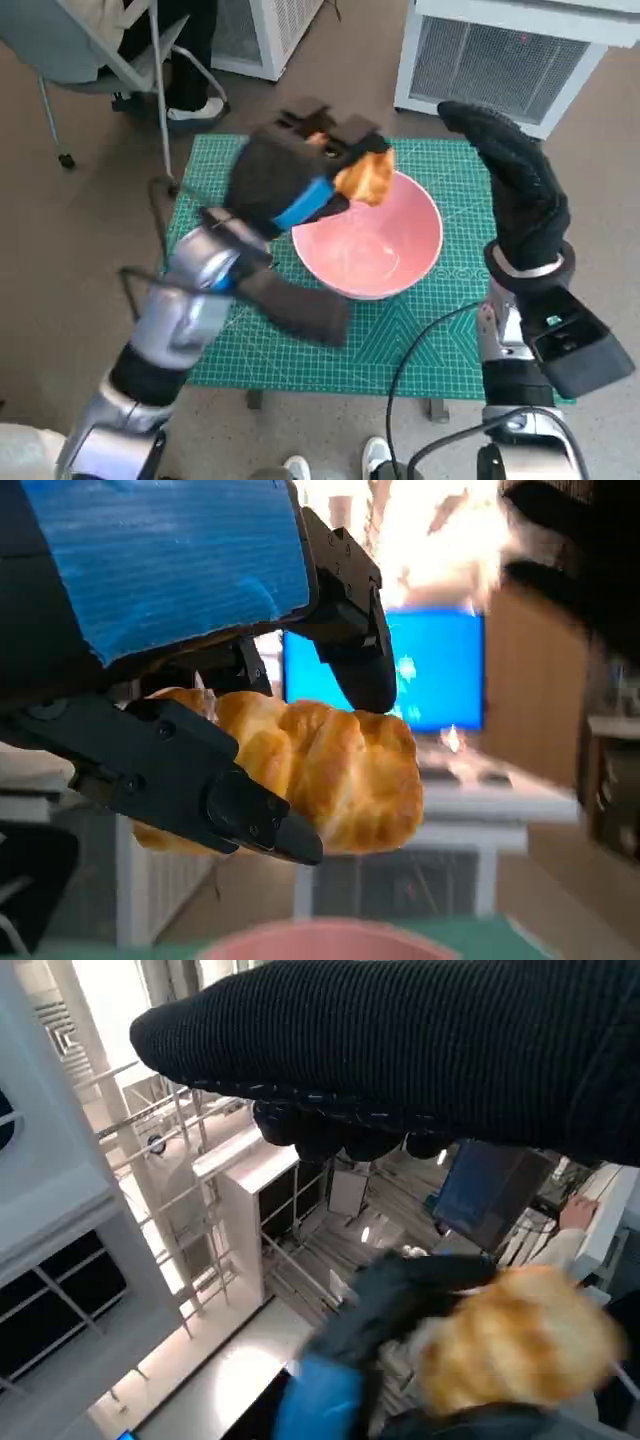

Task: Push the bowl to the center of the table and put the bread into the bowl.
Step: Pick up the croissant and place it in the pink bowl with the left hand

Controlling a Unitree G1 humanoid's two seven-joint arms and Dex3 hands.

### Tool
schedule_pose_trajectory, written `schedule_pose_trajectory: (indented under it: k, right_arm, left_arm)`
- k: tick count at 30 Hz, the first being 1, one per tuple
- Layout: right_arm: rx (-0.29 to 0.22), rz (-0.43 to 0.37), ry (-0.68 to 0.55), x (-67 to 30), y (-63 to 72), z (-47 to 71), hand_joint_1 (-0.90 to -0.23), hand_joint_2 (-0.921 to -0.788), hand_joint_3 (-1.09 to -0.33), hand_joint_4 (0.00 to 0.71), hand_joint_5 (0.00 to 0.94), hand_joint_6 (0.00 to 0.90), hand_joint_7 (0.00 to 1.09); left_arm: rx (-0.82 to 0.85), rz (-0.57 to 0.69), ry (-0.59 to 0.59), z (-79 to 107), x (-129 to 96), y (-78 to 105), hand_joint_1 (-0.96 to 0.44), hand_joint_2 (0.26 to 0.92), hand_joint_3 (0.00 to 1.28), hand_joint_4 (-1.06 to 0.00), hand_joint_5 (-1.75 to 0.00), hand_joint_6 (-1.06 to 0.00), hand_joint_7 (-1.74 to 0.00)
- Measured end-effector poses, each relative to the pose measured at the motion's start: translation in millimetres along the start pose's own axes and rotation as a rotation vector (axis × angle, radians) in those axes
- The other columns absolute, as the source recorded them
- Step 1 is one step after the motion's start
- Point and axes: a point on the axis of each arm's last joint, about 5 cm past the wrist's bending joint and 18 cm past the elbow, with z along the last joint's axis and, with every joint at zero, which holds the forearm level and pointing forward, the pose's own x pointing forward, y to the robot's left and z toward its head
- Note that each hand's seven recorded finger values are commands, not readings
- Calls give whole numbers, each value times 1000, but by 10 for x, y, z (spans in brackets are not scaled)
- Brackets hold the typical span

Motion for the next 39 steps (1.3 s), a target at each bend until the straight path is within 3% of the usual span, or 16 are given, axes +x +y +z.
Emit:
schedule_pose_trajectory:
  k: [6, 10, 12, 14, 15, 16, 17, 19, 23, 30, 39]
  right_arm:
    - [-1, -2, -4, -2, -1, 12, -607, -921, -744, 286, 0, 105, 453]
    - [-1, -6, -2, -17, -2, 20, -613, -921, -743, 286, 0, 99, 463]
    - [-1, -9, 0, -24, -1, 22, -615, -921, -743, 285, 0, 96, 469]
    - [-1, -10, 2, -29, -1, 24, -616, -921, -743, 285, 0, 94, 473]
    - [-1, -11, 2, -31, 0, 25, -616, -921, -743, 285, 0, 92, 476]
    - [-1, -12, 2, -34, 0, 27, -616, -921, -743, 285, 0, 91, 478]
    - [-2, -13, 2, -37, 0, 29, -616, -921, -743, 285, 0, 90, 480]
    - [-2, -15, 1, -40, 1, 34, -615, -921, -743, 285, 0, 87, 486]
    - [-2, -19, -1, -42, 2, 41, -615, -921, -744, 285, 0, 82, 495]
    - [-1, -24, 0, -41, 5, 41, -615, -921, -744, 286, 0, 75, 509]
    - [1, -24, 11, -51, 16, 28, -615, -921, -741, 288, 2, 69, 521]
  left_arm:
    - [-12, -123, 32, -55, 106, -202, 1, 920, 99, -669, -1283, -589, -1100]
    - [-36, -183, 46, -71, 120, -295, 1, 919, 162, -488, -1511, -648, -1007]
    - [-53, -213, 48, -79, 123, -328, 4, 920, 184, -502, -1519, -589, -1043]
    - [-73, -245, 46, -92, 127, -350, 2, 921, 217, -477, -1453, -517, -1209]
    - [-82, -263, 44, -100, 129, -357, -121, 921, 260, -466, -1097, -466, -1328]
    - [-91, -280, 42, -108, 129, -362, -165, 921, 276, -489, -920, -448, -1370]
    - [-103, -298, 40, -116, 131, -365, -197, 919, 263, -498, -613, -383, -1255]
    - [-123, -339, 37, -134, 132, -364, -225, 920, 179, -404, -251, -354, -639]
    - [-193, -427, 19, -177, 121, -337, -331, 921, 133, -246, -52, -291, -214]
    - [-277, -472, -21, -297, 73, -183, -443, 921, 116, -110, -4, -238, -76]
    - [-305, -324, -96, -433, -89, 121, -518, 921, 127, -44, -5, -203, -35]
